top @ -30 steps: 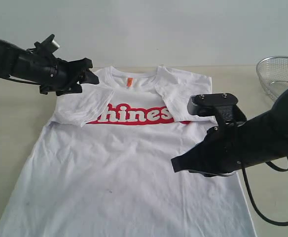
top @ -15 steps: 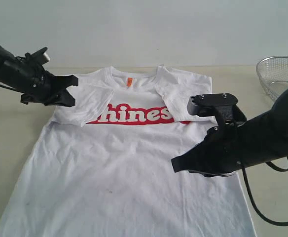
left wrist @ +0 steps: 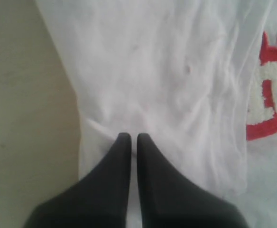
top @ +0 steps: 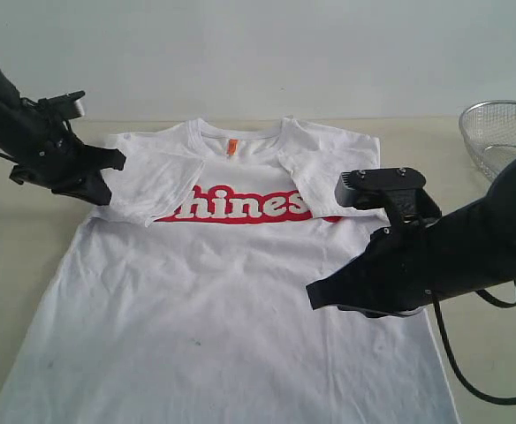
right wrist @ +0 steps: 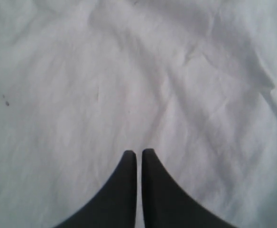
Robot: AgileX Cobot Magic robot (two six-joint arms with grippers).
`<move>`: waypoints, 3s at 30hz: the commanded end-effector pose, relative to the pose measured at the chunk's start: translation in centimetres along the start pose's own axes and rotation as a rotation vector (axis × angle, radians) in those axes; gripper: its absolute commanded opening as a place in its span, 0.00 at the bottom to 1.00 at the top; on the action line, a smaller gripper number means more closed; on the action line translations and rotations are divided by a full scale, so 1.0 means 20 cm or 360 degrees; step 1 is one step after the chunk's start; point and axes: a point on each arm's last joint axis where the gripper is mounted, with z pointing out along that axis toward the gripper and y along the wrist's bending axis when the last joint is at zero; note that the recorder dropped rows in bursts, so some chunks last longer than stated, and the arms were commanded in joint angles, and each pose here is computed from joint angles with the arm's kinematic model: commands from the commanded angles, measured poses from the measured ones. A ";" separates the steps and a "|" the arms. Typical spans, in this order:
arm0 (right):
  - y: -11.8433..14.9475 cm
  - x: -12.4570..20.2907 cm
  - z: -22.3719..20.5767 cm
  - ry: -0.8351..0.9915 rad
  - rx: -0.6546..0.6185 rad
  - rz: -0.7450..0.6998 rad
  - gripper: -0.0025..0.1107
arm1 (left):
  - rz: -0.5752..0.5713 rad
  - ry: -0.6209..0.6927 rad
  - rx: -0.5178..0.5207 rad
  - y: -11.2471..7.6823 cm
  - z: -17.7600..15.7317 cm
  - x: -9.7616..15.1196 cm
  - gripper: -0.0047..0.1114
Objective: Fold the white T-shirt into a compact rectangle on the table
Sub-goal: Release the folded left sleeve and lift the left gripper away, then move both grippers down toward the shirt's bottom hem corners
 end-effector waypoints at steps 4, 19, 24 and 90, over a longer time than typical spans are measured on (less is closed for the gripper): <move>0.01 0.00 -0.01 -0.0007 -0.0007 -0.0019 0.02 | -0.0052 0.0073 -0.0030 0.05 0.11 0.04 0.08; 0.01 0.00 -0.01 -0.0004 -0.0009 -0.0019 0.02 | 0.0042 -0.0302 -0.0083 -0.01 -0.21 -0.20 0.08; 0.01 0.00 -0.01 -0.0006 -0.0007 -0.0025 0.02 | 0.0025 -0.0447 -0.0093 0.02 -0.25 -0.34 0.08; 0.05 0.18 -0.33 -0.0196 -0.0113 0.0158 0.15 | -0.0085 -0.0199 -0.0044 -0.23 -0.73 0.67 0.08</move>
